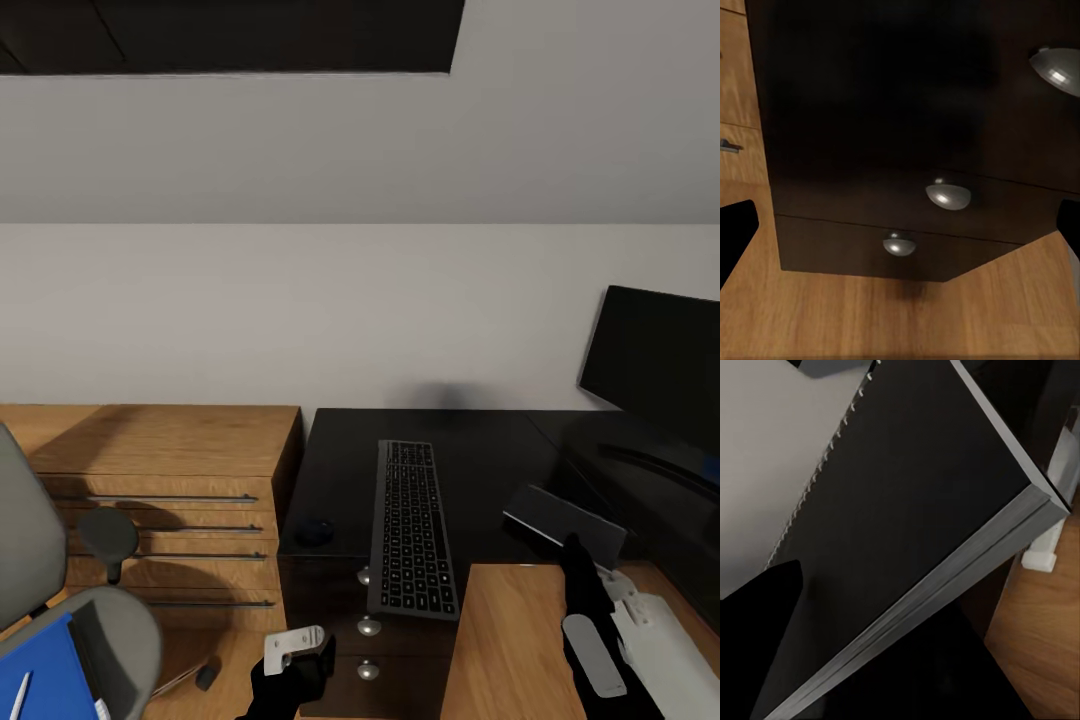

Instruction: In the bedroom, organize the workspace by keeping the computer under the desk, ensuring the monitor is on the desk, placing the keyboard on the desk next to the monitor, placing the mouse on the desk next to the keyboard, moving the folder from the swivel chair onto the desk next to the mouse, stacking the notebook on top of the folder with the pen on top of the notebook, and positioning the swivel chair next to the desk.

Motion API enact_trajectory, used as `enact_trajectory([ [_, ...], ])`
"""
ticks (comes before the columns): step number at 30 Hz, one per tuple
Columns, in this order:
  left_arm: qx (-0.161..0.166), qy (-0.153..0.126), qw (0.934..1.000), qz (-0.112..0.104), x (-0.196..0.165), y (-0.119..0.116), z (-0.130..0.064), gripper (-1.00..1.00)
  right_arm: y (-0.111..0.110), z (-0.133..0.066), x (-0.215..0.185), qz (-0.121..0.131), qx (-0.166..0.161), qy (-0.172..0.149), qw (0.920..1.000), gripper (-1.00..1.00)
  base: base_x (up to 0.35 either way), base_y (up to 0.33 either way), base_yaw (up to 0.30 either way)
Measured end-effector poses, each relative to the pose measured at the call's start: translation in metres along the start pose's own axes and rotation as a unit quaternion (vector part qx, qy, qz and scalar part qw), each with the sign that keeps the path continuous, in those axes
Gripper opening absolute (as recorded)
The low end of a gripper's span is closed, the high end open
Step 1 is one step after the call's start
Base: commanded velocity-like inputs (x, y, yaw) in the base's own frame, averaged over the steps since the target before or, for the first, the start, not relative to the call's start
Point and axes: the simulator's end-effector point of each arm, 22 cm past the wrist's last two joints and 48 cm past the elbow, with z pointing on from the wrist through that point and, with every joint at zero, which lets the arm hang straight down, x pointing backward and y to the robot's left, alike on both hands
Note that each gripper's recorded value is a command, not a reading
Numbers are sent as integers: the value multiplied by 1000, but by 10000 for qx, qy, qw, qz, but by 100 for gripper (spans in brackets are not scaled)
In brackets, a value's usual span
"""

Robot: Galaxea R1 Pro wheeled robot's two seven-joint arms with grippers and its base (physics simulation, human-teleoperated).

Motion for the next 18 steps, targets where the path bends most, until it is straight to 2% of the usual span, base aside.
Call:
enact_trajectory([
  [18, 0, 4, 10000, -5, 0, 0, 0, 100, -6, -11, 35, -11, 111, 304, 9995, -100, -32, 27, 0],
])
